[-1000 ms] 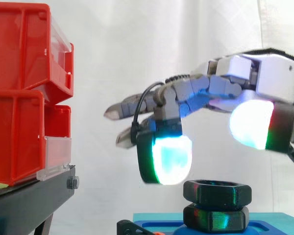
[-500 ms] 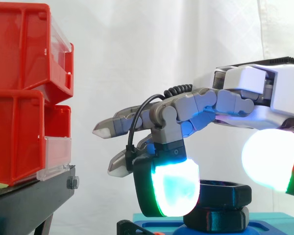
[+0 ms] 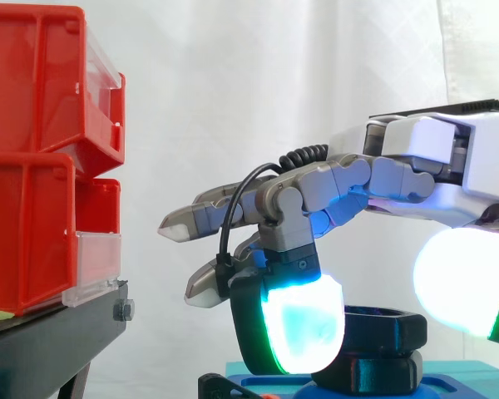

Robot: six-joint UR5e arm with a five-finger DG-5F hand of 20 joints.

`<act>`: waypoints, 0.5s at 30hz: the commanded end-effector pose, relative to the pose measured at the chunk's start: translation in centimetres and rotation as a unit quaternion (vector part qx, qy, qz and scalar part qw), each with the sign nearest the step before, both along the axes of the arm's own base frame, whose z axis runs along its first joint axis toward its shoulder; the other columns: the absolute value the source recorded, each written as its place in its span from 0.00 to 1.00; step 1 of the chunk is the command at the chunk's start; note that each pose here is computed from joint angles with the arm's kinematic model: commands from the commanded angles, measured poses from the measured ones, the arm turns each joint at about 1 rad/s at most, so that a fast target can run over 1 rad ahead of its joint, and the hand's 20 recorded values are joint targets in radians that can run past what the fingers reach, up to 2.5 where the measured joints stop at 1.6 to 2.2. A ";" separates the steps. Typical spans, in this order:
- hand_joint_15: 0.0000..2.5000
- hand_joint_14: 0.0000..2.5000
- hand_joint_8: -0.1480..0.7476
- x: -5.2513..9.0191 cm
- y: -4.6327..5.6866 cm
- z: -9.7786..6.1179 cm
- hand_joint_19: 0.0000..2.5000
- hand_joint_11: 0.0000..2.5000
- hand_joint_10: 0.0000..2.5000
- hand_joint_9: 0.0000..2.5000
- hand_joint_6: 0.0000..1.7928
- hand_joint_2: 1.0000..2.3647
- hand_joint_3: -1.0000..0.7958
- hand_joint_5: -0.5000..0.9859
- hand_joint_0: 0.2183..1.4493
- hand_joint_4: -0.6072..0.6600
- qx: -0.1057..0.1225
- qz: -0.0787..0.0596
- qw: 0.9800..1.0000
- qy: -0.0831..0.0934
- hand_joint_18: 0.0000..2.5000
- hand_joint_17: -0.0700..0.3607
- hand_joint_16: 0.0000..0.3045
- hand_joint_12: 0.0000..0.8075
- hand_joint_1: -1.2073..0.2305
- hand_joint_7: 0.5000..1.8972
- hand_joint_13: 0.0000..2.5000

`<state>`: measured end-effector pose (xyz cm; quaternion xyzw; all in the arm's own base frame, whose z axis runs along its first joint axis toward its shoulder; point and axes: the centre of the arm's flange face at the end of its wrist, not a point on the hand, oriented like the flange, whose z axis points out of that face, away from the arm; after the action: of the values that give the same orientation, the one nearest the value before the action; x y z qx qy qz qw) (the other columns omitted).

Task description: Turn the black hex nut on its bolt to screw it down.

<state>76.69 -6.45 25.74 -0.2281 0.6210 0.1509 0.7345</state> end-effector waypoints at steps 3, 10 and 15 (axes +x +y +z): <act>0.00 0.00 0.41 -0.1 -0.6 0.0 0.06 0.02 0.00 0.33 0.29 0.00 0.28 0.33 0.19 0.58 -0.002 0.000 1.000 -0.001 0.09 0.39 0.14 0.39 0.67 0.68 0.16; 0.00 0.00 0.41 -0.4 -1.8 -0.1 0.07 0.02 0.00 0.32 0.29 0.00 0.28 0.33 0.19 0.58 -0.004 0.005 1.000 0.000 0.09 0.39 0.15 0.41 0.67 0.69 0.16; 0.00 0.00 0.41 -0.6 -2.7 0.0 0.07 0.02 0.00 0.32 0.29 0.00 0.28 0.33 0.19 0.57 -0.006 0.011 1.000 -0.003 0.09 0.39 0.15 0.41 0.67 0.69 0.16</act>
<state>76.18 -8.64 25.73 -0.2370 0.6189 0.1533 0.7330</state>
